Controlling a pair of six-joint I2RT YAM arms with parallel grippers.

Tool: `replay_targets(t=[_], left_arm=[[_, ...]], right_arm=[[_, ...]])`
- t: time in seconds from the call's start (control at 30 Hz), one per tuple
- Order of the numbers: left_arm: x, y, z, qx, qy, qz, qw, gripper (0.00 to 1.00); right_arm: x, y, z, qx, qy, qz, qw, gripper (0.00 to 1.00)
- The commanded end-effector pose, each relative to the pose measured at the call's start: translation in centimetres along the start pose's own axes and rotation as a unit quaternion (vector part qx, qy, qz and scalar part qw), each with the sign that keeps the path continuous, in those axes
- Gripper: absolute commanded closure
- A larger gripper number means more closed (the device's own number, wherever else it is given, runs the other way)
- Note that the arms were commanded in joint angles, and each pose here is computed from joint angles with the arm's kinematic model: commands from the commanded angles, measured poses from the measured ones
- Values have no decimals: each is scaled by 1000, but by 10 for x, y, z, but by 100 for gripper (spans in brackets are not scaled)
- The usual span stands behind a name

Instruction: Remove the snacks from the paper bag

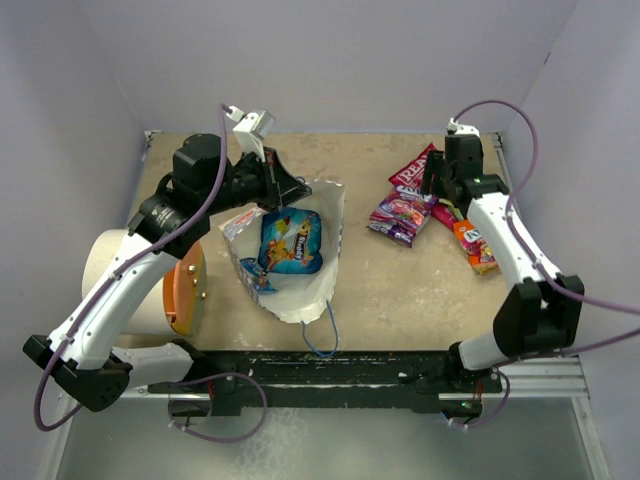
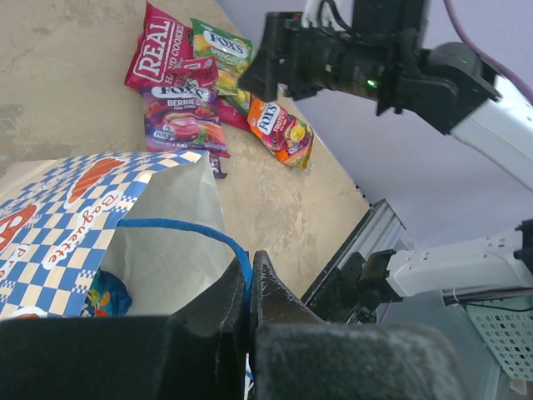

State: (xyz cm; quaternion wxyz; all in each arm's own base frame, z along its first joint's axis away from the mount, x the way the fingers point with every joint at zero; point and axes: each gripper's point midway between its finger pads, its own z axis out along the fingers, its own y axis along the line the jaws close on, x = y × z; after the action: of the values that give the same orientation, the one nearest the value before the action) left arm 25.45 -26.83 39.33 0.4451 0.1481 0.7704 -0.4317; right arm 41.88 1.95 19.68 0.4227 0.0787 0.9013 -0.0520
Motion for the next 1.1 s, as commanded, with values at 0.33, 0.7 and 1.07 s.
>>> replay_targets(t=[0.33, 0.7, 1.07], left_arm=[[-60, 6, -9, -57, -94, 45, 993, 100], [-106, 13, 6, -71, -121, 107, 984, 100], [-161, 26, 3, -77, -159, 157, 972, 100]], right_arm=[[-16, -8, -138, -99, -128, 58, 985, 10], [-16, -40, -168, -33, -145, 101, 984, 10], [-12, -47, -174, -20, -139, 96, 986, 10]])
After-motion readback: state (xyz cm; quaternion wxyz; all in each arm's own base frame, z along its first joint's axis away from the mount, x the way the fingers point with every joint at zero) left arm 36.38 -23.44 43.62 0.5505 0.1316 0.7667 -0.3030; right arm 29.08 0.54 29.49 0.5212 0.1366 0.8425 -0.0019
